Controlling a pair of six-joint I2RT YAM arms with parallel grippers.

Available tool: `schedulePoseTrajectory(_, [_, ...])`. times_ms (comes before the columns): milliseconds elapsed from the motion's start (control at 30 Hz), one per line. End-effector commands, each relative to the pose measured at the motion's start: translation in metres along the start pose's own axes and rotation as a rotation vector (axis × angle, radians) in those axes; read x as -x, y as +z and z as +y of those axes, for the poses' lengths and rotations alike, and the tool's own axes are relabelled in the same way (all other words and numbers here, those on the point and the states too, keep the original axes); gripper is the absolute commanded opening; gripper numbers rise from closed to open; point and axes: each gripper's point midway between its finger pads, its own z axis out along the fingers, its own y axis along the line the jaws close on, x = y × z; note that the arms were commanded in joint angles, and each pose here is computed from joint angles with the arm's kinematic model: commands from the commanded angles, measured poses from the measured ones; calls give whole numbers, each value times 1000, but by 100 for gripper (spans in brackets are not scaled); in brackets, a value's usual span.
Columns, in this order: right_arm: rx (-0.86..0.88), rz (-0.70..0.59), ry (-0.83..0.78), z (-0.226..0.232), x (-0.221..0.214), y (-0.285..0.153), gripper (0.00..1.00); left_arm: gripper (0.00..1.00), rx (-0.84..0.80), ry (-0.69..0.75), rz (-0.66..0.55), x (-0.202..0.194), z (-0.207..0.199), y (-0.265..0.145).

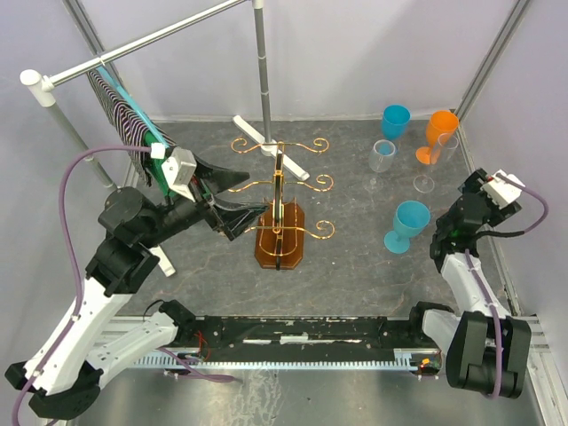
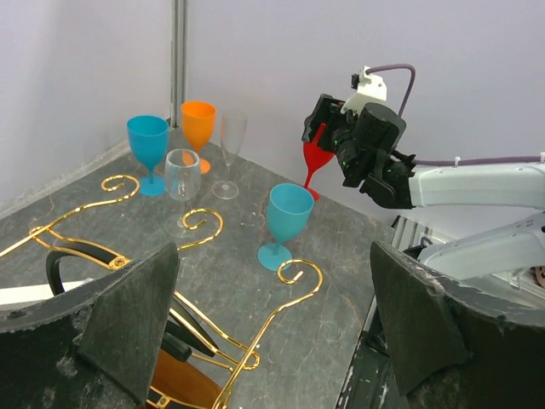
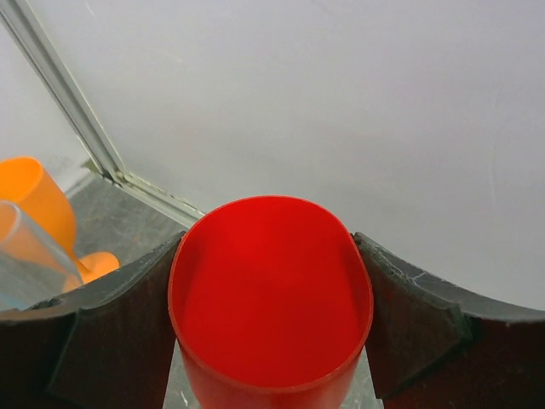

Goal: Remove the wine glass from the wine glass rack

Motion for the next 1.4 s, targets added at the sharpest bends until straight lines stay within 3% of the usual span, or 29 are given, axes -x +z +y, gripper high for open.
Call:
schedulePoseTrajectory(0, [4,-66,22,1,2,3,80,99,-28,37,0,1,0,8])
schedulePoseTrajectory(233, [12,-74,-50,-8,-33,-2,80,99,-39,8,14,-5,1,16])
schedulePoseTrajectory(633, [42,-77,-128,-3,-49,1,81,99,-46,-13,18,-10,2,19])
schedulePoseTrajectory(833, [40,-55,-152,-4,-64,0,85,99,-39,-3,15,-9,3,17])
schedulePoseTrajectory(1133, [49,-44,-181,0,-67,0,100,99,-17,6,18,-9,6,16])
schedulePoseTrajectory(1367, [51,-61,-179,1,-60,-3,100,99,-12,5,18,-10,7,16])
